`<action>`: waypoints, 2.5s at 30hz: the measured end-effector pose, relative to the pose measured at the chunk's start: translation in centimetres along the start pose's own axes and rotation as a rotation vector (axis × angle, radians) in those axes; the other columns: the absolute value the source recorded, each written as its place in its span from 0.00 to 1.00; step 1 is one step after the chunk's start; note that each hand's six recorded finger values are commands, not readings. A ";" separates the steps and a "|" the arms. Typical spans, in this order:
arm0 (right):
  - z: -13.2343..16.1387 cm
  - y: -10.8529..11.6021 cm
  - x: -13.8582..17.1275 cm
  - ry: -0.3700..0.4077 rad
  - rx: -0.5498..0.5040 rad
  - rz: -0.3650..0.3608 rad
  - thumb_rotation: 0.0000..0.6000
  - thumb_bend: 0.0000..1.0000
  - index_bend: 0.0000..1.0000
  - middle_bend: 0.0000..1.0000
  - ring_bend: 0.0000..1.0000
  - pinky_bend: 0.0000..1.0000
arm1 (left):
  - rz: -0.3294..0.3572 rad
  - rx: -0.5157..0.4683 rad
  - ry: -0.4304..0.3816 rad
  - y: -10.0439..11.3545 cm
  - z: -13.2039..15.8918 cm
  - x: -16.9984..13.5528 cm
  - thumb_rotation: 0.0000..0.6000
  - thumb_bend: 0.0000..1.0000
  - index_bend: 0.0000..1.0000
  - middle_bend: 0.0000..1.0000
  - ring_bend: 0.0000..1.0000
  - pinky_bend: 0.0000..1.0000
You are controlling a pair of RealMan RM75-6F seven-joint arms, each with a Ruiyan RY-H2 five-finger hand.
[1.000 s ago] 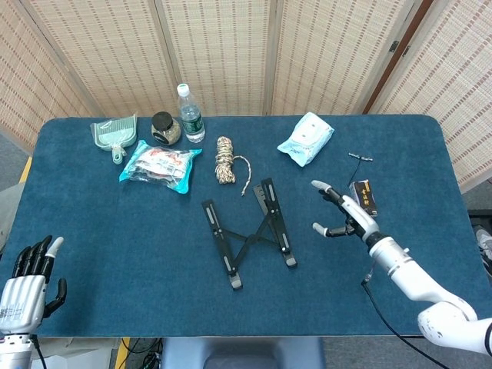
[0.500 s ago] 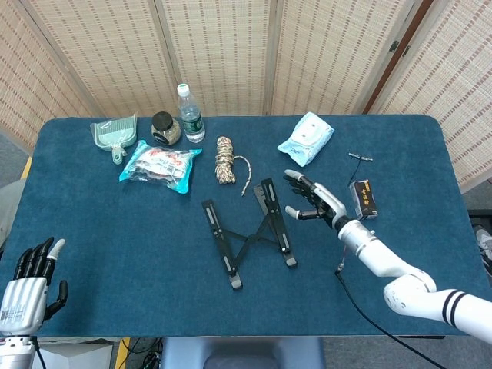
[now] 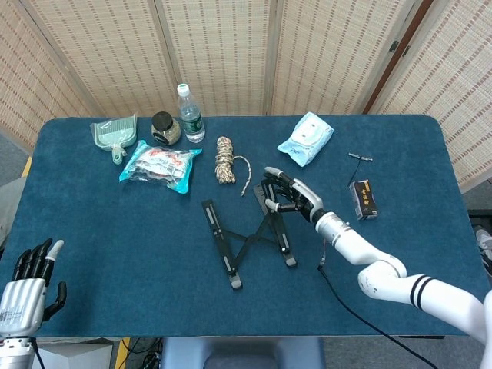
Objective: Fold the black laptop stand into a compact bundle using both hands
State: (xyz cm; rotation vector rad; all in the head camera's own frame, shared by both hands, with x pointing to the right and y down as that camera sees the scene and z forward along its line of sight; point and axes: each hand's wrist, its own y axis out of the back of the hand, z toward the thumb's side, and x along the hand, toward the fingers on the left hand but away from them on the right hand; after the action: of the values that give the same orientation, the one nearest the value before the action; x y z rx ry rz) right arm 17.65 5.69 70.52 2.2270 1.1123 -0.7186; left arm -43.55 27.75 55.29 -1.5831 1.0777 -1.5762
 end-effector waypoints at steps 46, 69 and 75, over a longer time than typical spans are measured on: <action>-0.3 -2.0 12.9 0.116 0.016 0.287 1.00 0.32 0.10 0.29 0.22 0.40 | -0.021 -0.004 -0.028 -0.6 0.6 0.5 1.00 0.55 0.04 0.00 0.00 0.00; -1.8 -1.7 11.2 0.059 0.066 0.240 1.00 0.05 0.10 0.26 0.20 0.27 | -0.021 -0.008 -0.021 -0.6 0.4 0.3 1.00 0.55 0.04 0.00 0.00 0.00; -2.6 -1.6 11.2 0.039 0.064 0.240 1.00 0.05 0.10 0.26 0.20 0.27 | -0.021 -0.007 -0.021 -0.6 0.4 0.3 1.00 0.55 0.04 0.00 0.00 0.00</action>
State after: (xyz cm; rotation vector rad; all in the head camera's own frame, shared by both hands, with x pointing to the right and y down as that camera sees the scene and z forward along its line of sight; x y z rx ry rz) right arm 22.66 14.31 64.52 2.3857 0.8294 -0.6195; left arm -43.08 27.73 55.94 -1.6172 1.0603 -1.5678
